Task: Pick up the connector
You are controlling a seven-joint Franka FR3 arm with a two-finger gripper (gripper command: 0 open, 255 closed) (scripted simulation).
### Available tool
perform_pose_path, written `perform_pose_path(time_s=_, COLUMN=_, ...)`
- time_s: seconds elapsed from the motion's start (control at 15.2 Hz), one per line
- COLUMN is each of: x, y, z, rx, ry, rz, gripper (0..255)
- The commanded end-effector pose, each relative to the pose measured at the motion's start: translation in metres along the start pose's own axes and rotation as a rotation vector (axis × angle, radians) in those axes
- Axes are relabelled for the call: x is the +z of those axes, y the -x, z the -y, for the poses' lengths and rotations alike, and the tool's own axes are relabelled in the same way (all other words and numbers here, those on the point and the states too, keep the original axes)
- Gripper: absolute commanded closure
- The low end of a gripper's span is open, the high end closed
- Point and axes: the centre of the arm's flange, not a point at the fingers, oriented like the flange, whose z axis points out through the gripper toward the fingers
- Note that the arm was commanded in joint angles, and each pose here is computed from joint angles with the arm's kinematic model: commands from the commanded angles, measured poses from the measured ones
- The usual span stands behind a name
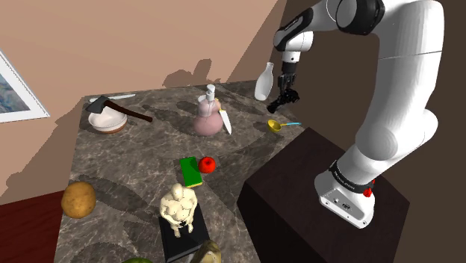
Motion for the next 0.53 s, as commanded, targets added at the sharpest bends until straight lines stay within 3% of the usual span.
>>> perform_pose_path(time_s=0.0, x=-0.01, y=0.003, z=0.0, rx=0.0, ry=0.0, rz=0.0, gripper=255)
perform_pose_path(time_s=0.46, x=-0.035, y=0.012, z=0.004, rx=0.0, ry=0.0, rz=0.0, gripper=255)
